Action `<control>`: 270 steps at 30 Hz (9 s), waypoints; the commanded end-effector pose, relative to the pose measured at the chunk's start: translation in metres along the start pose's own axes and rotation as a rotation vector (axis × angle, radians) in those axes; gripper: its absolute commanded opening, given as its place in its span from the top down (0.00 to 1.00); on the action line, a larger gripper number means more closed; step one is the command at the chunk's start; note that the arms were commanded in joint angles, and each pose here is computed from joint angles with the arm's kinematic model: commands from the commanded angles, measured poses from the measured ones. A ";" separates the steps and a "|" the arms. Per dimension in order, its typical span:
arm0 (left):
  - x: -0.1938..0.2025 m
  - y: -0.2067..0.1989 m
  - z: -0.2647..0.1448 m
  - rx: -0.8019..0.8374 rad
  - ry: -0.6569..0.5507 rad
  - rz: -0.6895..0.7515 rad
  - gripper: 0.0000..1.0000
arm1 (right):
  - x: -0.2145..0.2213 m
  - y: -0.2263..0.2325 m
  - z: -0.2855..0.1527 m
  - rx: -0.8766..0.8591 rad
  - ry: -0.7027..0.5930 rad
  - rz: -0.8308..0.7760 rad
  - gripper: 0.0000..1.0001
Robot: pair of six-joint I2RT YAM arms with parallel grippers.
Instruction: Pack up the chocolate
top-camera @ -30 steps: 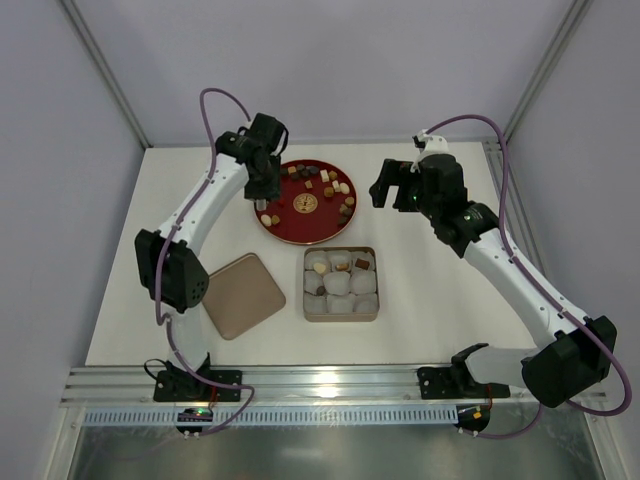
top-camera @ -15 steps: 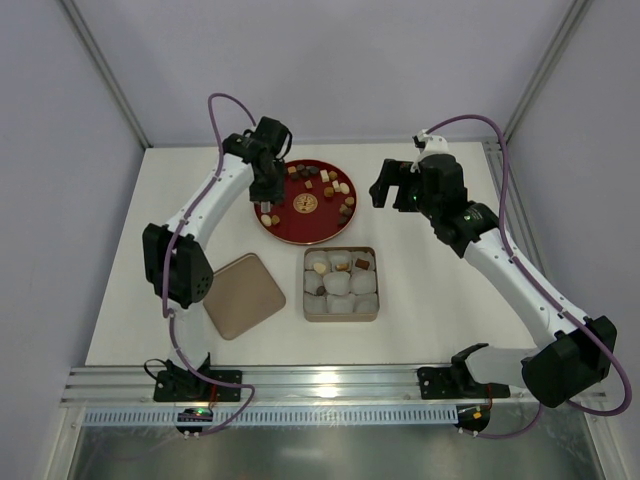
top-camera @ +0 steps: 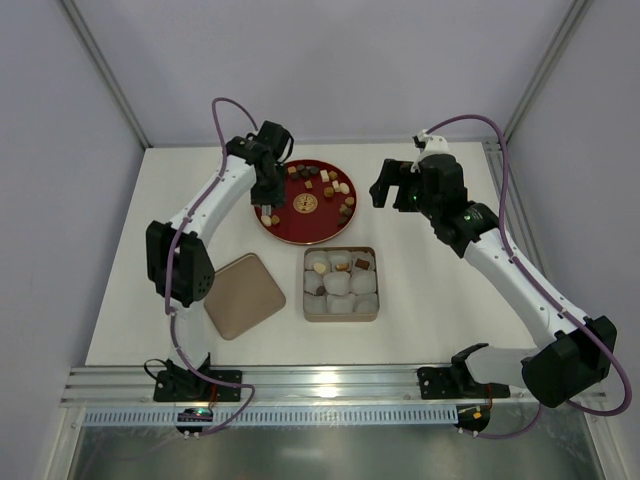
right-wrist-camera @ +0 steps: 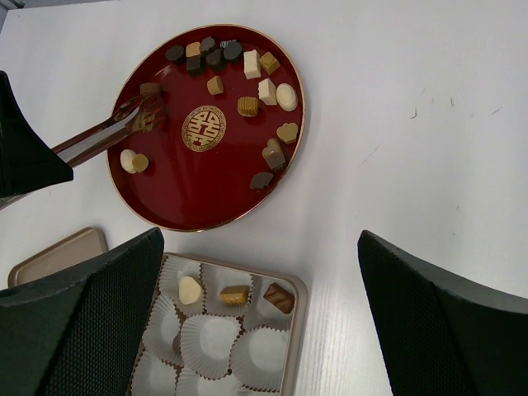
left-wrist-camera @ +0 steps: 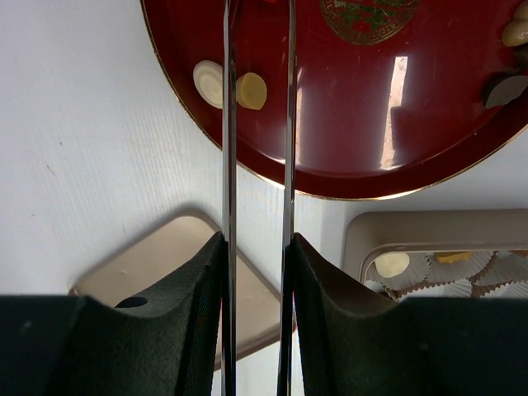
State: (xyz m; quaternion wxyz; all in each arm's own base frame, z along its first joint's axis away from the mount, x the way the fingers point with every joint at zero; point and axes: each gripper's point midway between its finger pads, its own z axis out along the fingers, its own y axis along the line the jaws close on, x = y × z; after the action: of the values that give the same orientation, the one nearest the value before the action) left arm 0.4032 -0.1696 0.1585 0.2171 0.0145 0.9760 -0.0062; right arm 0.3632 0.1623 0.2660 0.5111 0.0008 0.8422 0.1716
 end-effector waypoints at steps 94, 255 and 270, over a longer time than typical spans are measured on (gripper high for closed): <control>0.106 -0.080 -0.157 0.285 -0.078 0.221 0.73 | -0.016 -0.007 -0.006 0.033 -0.062 -0.005 0.00; 0.049 0.001 -0.027 0.041 0.067 0.132 0.66 | -0.012 -0.007 0.000 0.022 -0.043 0.007 0.00; 0.054 -0.001 -0.026 0.036 0.080 0.141 0.70 | -0.011 -0.007 0.000 0.021 -0.043 0.007 0.00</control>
State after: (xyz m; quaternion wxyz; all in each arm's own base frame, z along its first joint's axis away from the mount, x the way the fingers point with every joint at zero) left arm 0.3417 -0.1630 0.1561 0.1694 0.0800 0.9823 0.0006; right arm 0.3652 0.1567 0.2639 0.5113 0.0057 0.8434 0.1651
